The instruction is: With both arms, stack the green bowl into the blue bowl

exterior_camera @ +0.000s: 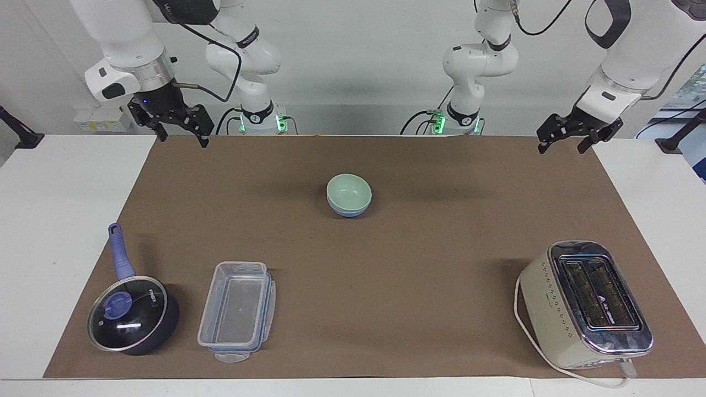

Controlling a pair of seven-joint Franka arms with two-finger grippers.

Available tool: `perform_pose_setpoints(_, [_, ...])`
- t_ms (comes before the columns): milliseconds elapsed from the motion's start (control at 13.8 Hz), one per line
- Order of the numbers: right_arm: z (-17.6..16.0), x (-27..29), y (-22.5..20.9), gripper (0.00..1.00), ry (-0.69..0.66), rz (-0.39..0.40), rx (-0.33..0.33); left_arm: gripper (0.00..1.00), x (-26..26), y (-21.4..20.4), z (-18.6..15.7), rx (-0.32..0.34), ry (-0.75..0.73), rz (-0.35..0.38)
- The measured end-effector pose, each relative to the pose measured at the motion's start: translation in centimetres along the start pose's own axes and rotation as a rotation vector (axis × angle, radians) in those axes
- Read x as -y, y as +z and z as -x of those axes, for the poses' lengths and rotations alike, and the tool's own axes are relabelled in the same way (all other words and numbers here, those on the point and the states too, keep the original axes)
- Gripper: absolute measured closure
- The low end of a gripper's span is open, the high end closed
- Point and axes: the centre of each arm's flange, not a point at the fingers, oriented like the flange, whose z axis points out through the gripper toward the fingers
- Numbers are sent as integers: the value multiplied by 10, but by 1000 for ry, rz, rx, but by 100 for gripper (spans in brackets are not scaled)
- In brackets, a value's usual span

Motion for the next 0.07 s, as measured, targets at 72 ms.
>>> perform_pose_setpoints(72, [0, 0, 0, 0, 0, 0, 0, 0, 0, 0, 0, 0, 0, 0])
